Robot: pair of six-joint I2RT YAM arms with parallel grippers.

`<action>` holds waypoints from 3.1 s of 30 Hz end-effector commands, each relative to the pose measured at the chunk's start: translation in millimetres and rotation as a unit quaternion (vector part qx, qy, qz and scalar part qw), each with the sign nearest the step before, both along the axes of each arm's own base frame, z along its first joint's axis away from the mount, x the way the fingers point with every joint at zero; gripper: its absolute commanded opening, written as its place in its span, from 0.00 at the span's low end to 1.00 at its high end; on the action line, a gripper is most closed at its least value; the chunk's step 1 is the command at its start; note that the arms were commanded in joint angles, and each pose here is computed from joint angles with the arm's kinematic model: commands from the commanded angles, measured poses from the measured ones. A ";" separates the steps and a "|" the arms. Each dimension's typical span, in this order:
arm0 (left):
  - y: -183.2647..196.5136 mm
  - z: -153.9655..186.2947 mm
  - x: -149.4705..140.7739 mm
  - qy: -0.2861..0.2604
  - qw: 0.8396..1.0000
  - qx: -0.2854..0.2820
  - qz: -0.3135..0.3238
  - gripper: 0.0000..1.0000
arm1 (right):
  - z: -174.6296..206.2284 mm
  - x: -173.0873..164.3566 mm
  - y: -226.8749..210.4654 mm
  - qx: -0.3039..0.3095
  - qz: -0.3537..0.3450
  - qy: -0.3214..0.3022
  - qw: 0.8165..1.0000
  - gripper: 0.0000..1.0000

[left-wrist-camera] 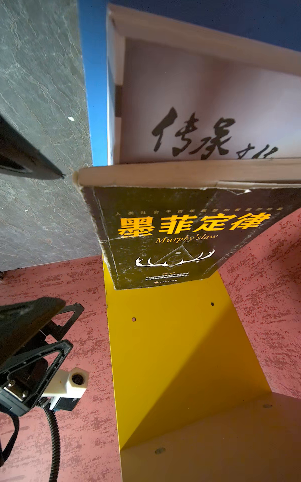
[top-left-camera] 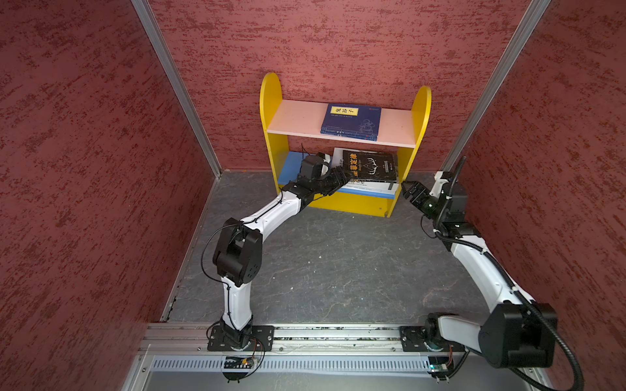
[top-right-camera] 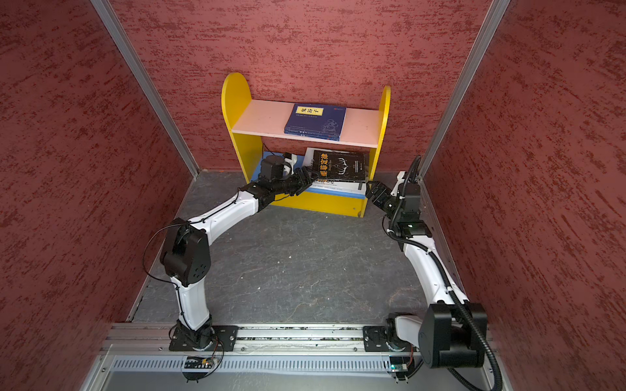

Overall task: Stacking books/files
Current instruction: Move the book to the bookshelf, then reset both arms

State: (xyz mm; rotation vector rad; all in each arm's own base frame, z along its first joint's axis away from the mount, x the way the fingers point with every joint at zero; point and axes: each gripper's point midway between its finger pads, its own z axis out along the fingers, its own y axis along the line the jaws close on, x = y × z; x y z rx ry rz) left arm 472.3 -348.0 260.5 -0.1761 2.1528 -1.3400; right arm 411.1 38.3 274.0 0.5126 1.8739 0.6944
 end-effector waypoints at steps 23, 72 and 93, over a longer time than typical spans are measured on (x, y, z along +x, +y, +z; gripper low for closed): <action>-25.2 11.2 29.2 -0.016 0.999 -0.045 -0.017 0.71 | -0.1 -3.8 -10.5 -0.006 -0.025 -0.002 1.000 0.93; 328.2 -60.9 -137.1 -0.216 0.792 0.421 0.385 0.99 | -109.1 -29.5 -100.3 -0.249 -0.191 0.067 0.947 0.99; 348.0 -117.3 -89.9 -0.225 0.774 0.482 0.343 0.99 | -130.9 -25.4 -92.7 -0.322 -0.166 -0.087 0.928 0.99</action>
